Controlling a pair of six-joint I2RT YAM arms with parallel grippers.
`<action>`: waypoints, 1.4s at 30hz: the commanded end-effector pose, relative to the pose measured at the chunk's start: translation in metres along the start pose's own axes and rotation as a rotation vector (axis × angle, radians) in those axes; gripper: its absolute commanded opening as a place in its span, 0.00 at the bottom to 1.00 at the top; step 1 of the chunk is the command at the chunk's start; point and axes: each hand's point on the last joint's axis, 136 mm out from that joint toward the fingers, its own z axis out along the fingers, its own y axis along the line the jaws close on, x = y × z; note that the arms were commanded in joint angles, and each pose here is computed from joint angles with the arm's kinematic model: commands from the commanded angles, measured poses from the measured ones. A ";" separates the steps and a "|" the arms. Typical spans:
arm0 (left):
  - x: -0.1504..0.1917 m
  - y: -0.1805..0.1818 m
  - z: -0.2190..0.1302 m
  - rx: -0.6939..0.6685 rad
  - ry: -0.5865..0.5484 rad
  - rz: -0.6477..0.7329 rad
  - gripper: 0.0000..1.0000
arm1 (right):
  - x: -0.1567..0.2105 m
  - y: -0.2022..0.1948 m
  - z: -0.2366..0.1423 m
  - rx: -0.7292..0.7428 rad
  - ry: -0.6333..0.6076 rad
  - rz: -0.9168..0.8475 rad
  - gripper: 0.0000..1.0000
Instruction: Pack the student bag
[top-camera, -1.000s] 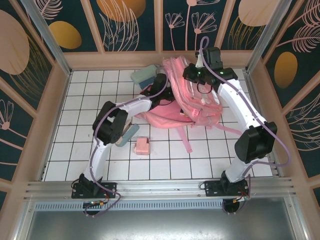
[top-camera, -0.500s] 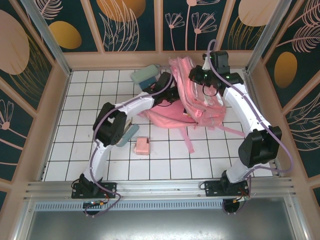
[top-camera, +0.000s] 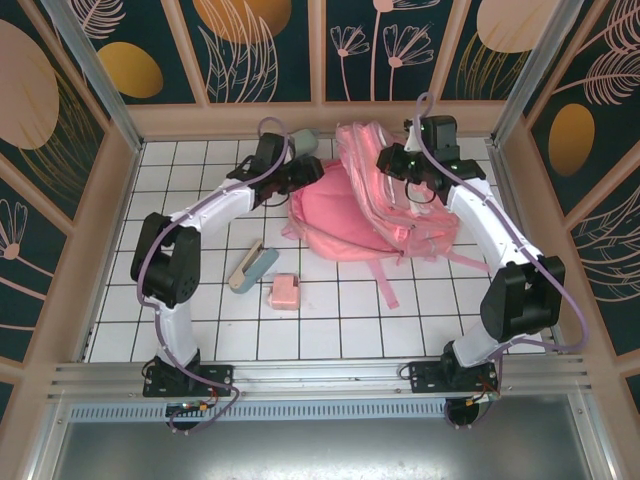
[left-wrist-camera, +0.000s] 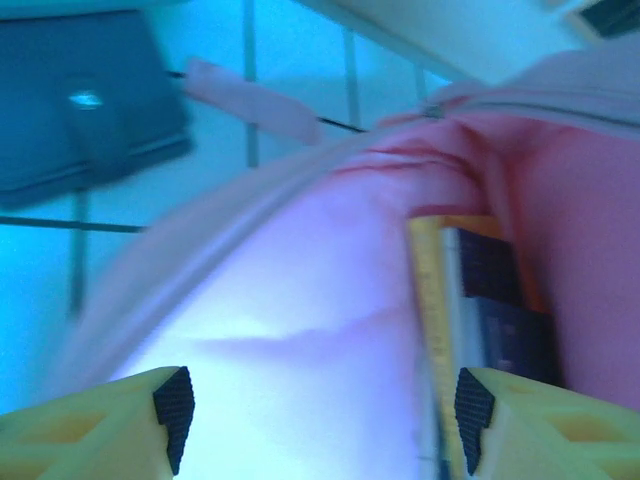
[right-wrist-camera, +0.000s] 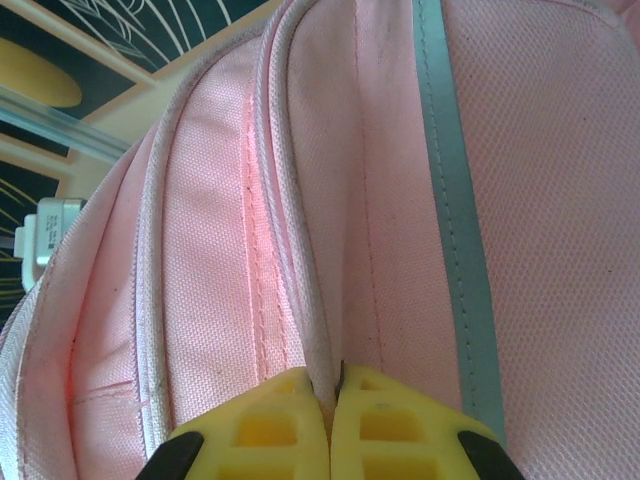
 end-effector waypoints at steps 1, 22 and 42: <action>-0.004 0.027 -0.009 -0.082 -0.009 0.040 0.68 | 0.001 -0.016 -0.001 0.032 -0.021 -0.014 0.00; -0.104 0.082 0.092 -0.125 -0.077 0.073 0.43 | 0.018 -0.001 0.005 -0.003 0.014 0.002 0.00; -0.112 0.150 0.126 -0.198 -0.071 -0.013 0.45 | 0.028 0.005 0.009 0.008 0.047 -0.010 0.00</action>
